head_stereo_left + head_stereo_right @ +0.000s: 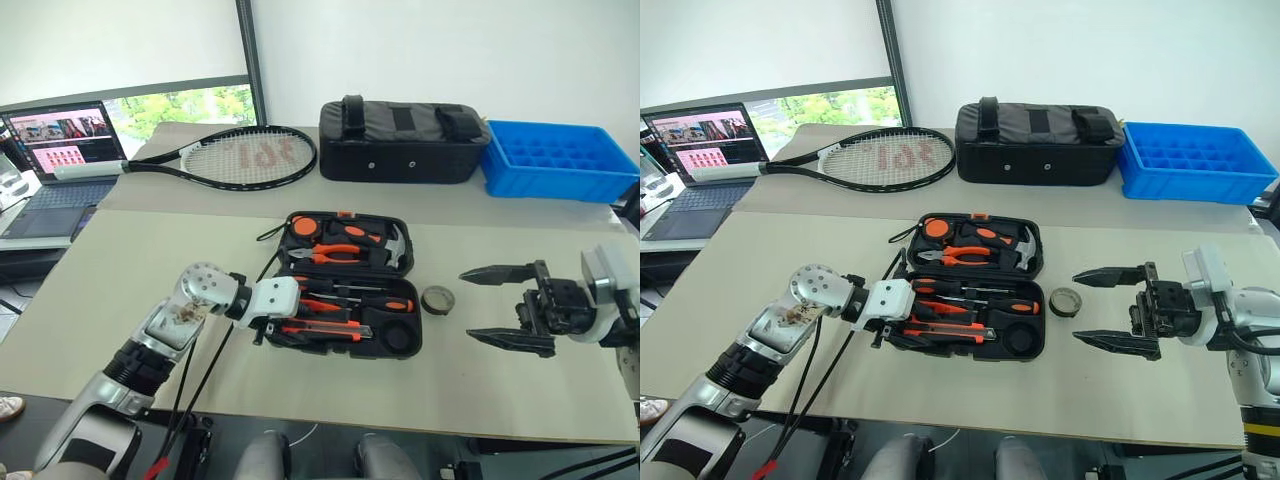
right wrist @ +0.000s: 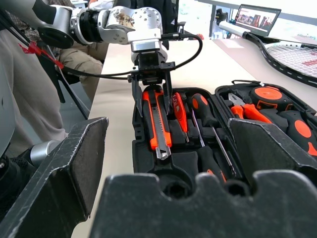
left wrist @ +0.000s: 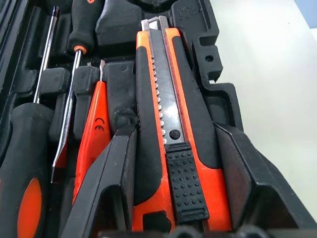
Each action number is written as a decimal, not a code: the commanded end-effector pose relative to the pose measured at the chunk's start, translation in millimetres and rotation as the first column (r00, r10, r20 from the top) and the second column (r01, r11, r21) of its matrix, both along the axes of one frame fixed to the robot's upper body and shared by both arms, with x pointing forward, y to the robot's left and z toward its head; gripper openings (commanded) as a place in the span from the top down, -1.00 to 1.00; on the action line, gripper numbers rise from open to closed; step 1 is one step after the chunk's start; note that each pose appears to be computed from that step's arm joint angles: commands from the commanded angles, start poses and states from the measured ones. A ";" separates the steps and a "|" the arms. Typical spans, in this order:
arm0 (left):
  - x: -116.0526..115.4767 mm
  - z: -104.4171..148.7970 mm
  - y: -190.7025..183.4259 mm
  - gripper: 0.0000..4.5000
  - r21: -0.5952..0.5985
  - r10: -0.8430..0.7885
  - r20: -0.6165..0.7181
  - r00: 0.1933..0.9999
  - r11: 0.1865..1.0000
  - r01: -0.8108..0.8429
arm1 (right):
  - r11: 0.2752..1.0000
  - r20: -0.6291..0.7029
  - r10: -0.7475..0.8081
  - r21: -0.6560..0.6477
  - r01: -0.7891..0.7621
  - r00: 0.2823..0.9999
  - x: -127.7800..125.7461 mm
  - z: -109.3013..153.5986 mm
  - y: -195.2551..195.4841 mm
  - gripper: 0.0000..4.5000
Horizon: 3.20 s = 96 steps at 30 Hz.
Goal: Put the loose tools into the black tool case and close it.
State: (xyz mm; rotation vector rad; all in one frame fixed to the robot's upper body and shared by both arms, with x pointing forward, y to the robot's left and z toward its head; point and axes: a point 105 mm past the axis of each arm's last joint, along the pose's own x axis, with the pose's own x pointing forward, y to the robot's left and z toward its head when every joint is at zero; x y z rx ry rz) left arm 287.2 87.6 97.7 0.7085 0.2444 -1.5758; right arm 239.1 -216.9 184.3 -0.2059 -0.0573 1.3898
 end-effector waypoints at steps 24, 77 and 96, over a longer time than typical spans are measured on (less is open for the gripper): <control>-1.7 36.6 -30.0 0.14 -0.326 -0.033 -0.034 0.999 0.945 0.020 | 1.000 0.081 0.014 -0.014 -0.013 0.997 3.0 13.1 0.1 -1.00; -33.2 117.3 33.3 0.77 -0.303 0.223 -0.055 0.973 0.925 -0.229 | 0.739 0.121 -0.114 -0.653 0.165 0.986 81.5 -73.0 -1.6 -0.38; -62.6 128.0 42.9 -0.98 -0.319 0.188 -0.125 0.974 0.922 -0.219 | 0.747 0.130 -0.031 -0.656 0.110 0.991 80.5 -48.5 5.9 1.00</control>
